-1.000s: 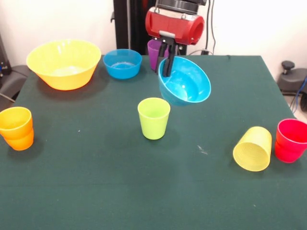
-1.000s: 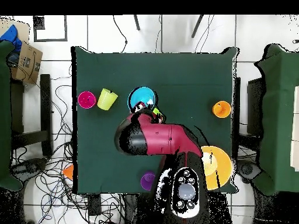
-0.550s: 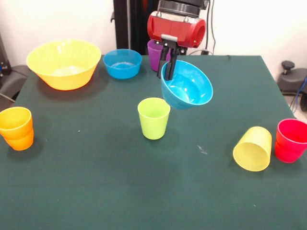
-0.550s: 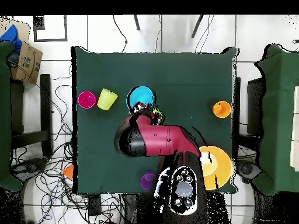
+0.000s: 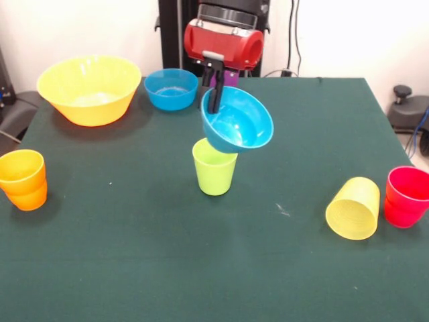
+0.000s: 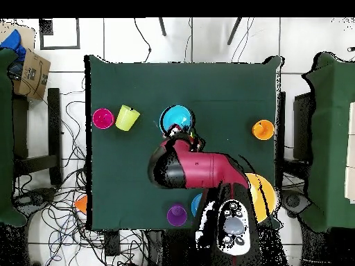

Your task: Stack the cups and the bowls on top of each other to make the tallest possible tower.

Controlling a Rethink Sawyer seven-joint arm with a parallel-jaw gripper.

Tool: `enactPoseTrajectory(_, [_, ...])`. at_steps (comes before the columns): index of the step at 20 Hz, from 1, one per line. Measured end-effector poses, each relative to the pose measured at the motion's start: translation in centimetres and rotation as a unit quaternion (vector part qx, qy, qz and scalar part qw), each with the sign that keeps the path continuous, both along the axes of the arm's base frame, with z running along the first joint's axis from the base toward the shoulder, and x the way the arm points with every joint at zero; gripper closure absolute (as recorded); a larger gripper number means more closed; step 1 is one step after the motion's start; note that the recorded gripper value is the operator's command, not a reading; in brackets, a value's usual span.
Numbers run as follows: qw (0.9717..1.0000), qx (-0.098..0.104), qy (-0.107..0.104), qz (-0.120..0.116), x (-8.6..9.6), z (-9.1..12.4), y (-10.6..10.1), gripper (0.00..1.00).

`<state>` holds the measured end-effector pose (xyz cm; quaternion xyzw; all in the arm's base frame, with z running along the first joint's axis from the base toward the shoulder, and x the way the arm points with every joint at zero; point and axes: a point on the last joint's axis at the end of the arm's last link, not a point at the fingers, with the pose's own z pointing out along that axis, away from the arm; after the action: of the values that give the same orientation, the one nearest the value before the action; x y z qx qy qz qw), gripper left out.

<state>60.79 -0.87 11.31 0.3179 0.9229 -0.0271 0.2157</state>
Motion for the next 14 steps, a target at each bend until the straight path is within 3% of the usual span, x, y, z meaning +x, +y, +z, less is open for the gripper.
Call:
enactPoseTrajectory(9, [0.9999,0.001,0.010,0.002,-1.7,-1.0,-0.9,1.00])
enactPoseTrajectory(14, [0.9998,0.002,-0.013,0.014,-1.4,-1.1,-0.1,1.00])
